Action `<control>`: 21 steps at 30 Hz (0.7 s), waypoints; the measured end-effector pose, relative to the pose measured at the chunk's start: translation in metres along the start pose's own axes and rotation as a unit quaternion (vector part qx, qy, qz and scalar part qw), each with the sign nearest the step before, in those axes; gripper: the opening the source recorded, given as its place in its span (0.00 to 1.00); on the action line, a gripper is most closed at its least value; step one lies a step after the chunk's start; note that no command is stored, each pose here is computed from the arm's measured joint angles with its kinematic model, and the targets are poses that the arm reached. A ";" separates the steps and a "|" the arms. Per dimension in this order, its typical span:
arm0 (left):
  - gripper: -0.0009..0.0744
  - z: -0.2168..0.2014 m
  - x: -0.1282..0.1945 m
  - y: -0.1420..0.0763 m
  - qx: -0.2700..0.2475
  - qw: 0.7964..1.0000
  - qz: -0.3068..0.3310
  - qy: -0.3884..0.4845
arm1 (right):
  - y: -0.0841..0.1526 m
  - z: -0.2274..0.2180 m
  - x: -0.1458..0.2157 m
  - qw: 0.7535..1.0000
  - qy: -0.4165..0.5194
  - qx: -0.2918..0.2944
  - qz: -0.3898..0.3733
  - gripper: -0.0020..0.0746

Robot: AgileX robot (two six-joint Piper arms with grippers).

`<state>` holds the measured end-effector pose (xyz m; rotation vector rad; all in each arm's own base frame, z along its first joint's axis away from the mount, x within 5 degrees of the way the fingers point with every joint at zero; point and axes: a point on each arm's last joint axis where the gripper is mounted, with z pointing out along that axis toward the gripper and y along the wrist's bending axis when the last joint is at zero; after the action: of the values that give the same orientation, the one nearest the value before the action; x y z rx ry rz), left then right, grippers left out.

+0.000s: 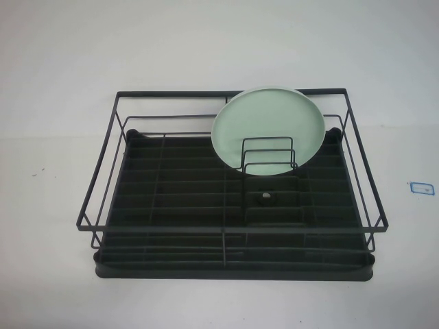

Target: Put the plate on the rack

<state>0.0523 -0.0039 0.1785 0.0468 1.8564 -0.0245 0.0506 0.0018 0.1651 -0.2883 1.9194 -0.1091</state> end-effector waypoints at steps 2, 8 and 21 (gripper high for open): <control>0.01 0.000 0.000 0.000 0.000 1.000 0.000 0.000 | -0.002 0.000 0.000 1.000 0.004 0.018 0.012 0.02; 0.01 0.000 0.000 0.000 0.000 1.000 0.000 0.000 | -0.005 0.000 0.001 0.998 0.011 0.049 0.034 0.02; 0.01 0.000 0.000 0.000 0.000 1.000 0.000 0.000 | -0.006 0.000 0.001 0.998 0.011 0.051 0.035 0.02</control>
<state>0.0523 -0.0039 0.1785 0.0468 1.8564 -0.0245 0.0505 -0.0040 0.1652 -0.1507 1.9364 -0.1632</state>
